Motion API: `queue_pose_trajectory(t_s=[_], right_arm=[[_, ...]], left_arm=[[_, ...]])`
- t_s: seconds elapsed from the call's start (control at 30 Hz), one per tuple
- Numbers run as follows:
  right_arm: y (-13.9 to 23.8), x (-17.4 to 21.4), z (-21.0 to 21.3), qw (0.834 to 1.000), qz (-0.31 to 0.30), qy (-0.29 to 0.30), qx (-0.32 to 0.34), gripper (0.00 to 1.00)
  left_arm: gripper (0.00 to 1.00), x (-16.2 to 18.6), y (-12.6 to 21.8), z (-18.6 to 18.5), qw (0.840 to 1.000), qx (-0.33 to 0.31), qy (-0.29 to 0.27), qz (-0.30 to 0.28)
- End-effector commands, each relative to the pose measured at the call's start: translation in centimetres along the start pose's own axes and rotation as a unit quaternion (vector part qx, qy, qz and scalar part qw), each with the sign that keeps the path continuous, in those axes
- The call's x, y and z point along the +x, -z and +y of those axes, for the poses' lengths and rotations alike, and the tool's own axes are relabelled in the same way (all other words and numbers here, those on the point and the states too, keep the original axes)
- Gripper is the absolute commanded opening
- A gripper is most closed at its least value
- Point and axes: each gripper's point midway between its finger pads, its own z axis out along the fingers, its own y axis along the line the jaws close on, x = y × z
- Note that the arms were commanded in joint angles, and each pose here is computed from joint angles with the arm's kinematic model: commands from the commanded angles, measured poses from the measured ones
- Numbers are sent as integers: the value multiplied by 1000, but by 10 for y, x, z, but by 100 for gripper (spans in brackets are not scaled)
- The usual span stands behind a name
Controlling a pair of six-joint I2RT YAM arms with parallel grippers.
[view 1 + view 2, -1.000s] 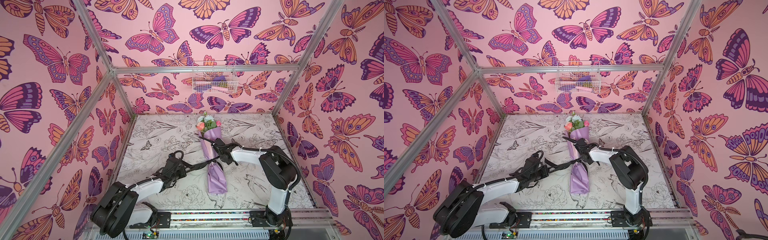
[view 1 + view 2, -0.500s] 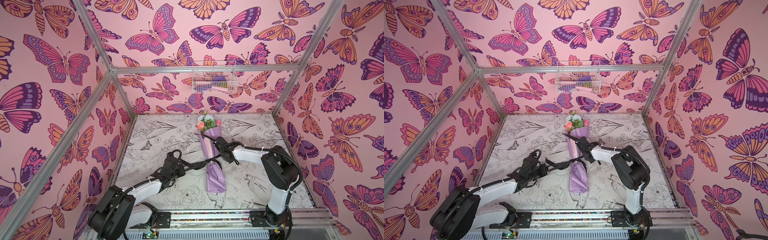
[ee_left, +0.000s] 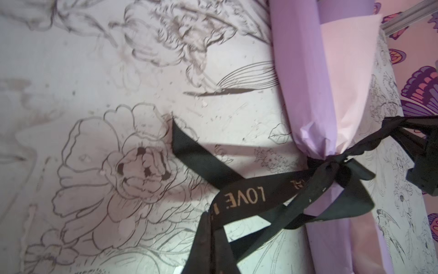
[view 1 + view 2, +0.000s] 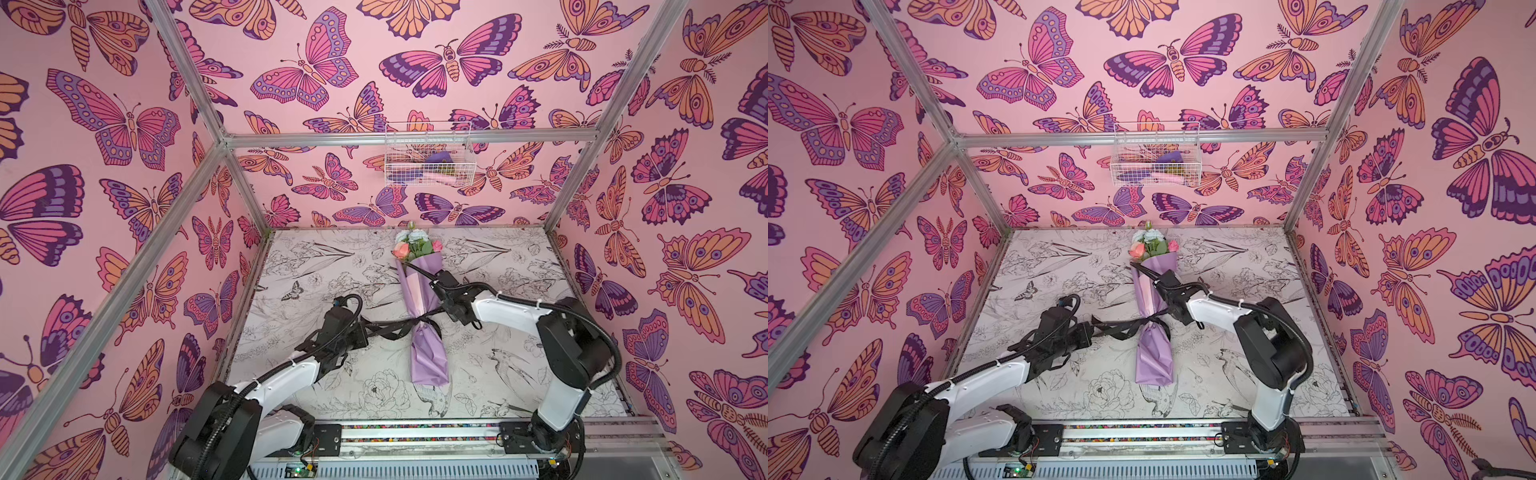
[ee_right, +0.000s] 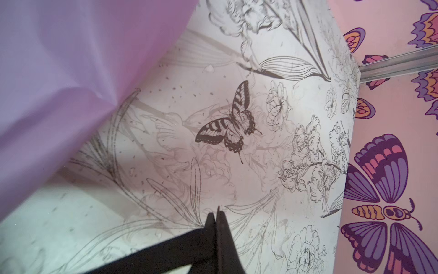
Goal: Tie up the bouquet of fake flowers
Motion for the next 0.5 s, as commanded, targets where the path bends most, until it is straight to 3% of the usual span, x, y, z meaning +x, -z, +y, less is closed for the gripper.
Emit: queue_pose_trajectory(t_s=[0.0, 0.07, 0.13, 0.37, 0.47], right_arm=[[30, -8, 2, 998, -24, -41, -46, 17], [40, -10, 3, 996, -31, -56, -70, 35], [51, -11, 3, 993, -38, -70, -91, 45], [85, -17, -18, 985, -69, -117, -108, 56], [97, -18, -31, 983, -76, -136, -100, 58]], left_arm=[[0, -19, 6, -21, 998, 29, -55, -5], [0, -25, 5, -32, 997, 42, -67, 3], [2, -29, 2, -40, 996, 54, -76, 11], [15, -45, -13, -51, 993, 50, -110, 18], [38, -57, -24, -47, 991, 24, -131, 16]])
